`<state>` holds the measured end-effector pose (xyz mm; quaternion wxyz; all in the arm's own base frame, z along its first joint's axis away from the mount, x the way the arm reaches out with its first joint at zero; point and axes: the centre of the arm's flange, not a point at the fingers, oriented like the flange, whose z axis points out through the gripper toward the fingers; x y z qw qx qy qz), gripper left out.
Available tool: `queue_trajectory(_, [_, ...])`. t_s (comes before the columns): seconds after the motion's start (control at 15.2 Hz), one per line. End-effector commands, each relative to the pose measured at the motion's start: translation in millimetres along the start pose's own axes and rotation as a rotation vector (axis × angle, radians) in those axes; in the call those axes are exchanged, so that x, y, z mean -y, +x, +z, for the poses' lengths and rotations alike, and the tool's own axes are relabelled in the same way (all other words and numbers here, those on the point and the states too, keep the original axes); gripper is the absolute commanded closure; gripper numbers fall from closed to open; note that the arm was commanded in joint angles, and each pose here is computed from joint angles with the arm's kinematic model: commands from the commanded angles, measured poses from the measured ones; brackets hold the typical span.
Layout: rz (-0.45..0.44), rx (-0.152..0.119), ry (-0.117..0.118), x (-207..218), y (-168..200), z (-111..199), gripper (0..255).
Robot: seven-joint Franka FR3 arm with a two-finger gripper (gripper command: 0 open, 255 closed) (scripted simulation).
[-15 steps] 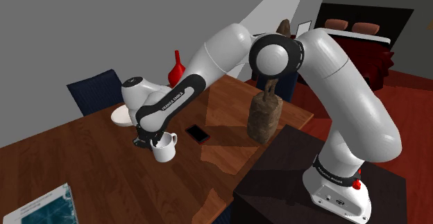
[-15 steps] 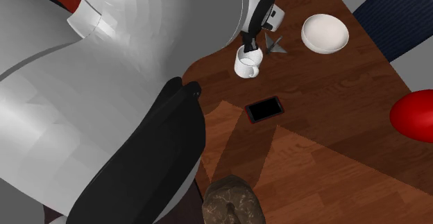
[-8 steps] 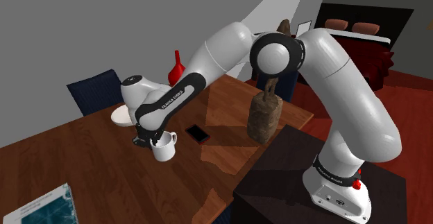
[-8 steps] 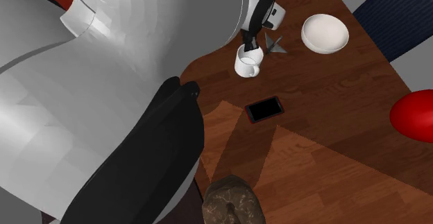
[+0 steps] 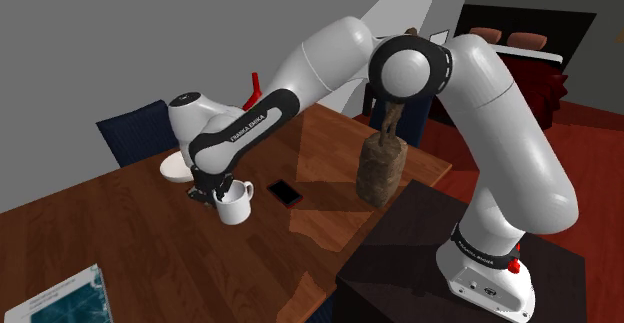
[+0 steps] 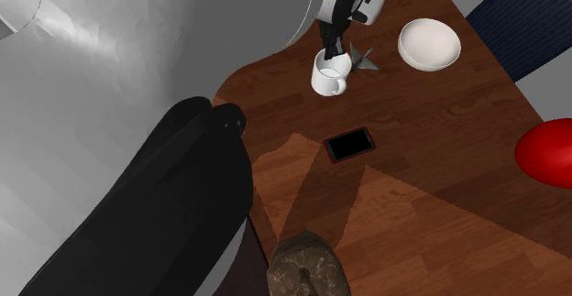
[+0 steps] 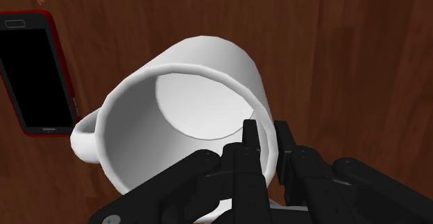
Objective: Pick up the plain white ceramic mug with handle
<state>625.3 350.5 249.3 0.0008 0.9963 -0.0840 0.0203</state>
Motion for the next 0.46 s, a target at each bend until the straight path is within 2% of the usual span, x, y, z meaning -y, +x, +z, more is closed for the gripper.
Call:
queue_trajectory(0.0, [0.0,0.0,0.0,0,1,-11,255])
queue_trajectory(0.26, [0.0,0.0,0.0,0,2,-32,255])
queue_trajectory(0.4, [0.0,0.0,0.0,0,2,-33,255])
